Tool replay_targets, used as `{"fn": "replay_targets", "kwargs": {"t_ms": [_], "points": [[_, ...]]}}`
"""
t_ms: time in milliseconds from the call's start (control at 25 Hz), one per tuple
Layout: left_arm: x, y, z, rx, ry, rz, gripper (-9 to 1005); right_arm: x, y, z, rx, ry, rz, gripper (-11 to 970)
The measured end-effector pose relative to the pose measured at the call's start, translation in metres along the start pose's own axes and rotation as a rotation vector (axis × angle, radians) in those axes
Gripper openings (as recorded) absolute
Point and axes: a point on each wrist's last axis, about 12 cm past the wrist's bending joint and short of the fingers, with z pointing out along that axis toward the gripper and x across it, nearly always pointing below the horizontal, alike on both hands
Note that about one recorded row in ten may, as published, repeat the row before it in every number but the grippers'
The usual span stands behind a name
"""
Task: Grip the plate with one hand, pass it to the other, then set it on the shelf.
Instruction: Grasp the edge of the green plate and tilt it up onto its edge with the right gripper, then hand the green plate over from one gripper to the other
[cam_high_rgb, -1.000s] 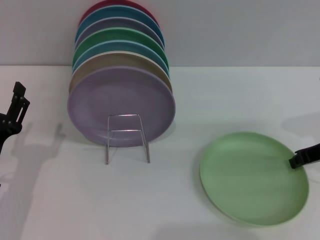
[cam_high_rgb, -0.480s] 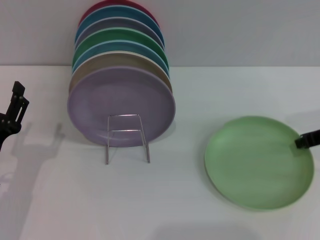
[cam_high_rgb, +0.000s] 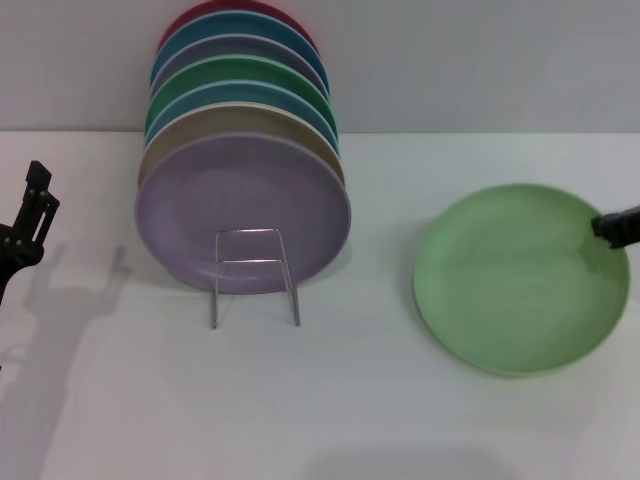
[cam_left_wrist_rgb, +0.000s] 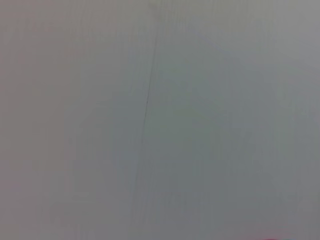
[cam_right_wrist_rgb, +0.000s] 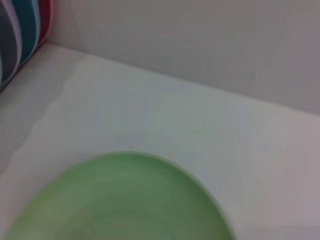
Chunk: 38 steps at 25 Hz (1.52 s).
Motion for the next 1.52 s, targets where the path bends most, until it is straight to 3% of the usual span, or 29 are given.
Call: {"fn": "replay_targets", "kwargs": {"t_ms": [840, 1520], "points": [[-0.002, 0.0, 0.001, 0.005, -0.019, 0.001, 782, -0.023, 0.02, -0.027, 0.168, -0.287, -0.234, 23], [-0.002, -0.003, 0.001, 0.02, -0.023, -0.002, 781, -0.006, 0.033, -0.004, 0.339, -0.549, -0.317, 21]]}}
